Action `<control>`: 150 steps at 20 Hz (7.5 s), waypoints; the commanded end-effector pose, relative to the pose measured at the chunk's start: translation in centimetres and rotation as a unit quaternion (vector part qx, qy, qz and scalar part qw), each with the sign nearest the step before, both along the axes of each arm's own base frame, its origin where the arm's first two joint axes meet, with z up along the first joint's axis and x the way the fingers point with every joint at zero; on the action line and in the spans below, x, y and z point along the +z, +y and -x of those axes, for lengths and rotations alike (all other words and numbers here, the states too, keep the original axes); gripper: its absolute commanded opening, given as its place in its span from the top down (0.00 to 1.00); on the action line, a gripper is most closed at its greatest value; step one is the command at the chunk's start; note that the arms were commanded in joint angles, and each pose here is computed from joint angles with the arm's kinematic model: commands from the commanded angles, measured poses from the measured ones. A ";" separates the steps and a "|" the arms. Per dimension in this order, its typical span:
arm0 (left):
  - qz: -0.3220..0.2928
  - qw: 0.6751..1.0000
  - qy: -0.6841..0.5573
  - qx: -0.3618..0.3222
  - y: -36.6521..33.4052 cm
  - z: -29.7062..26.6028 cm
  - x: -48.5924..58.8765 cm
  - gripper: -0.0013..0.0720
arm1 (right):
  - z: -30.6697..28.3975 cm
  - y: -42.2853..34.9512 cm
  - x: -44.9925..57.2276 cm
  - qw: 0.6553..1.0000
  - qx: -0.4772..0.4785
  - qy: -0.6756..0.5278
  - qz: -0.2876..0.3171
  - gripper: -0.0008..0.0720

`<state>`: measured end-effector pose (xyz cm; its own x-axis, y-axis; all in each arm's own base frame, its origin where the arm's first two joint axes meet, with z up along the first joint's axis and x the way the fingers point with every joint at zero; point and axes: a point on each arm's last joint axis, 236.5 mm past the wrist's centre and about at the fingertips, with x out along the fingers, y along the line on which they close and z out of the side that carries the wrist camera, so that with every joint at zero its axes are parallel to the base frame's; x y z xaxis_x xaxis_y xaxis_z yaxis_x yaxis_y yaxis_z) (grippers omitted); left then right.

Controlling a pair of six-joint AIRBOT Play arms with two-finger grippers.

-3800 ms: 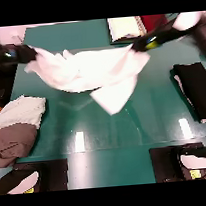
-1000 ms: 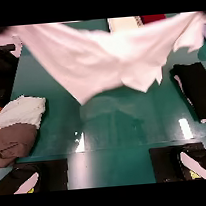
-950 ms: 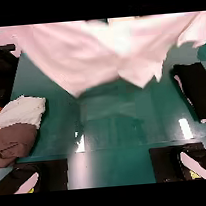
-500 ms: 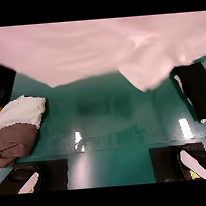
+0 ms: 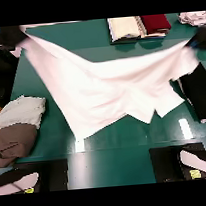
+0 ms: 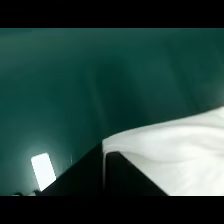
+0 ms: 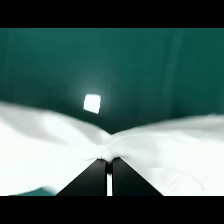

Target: Fold the shirts.

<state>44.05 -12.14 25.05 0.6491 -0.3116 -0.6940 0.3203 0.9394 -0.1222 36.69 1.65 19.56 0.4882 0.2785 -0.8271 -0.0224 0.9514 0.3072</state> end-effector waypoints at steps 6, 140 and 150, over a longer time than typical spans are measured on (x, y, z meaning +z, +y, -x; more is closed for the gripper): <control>-0.016 0.985 0.166 0.035 -0.3 -8.4 -20.4 0.16 | -9.0 0.4 -16.3 0.997 -0.030 0.071 -0.032 0.59; 0.052 0.997 0.062 -0.006 3.8 8.6 -5.4 0.95 | -2.0 -2.4 2.5 0.984 0.030 -0.146 0.094 0.97; 0.063 0.938 0.342 0.004 3.3 18.8 -25.6 0.95 | 11.2 -0.8 -16.7 0.995 0.029 0.074 0.068 0.36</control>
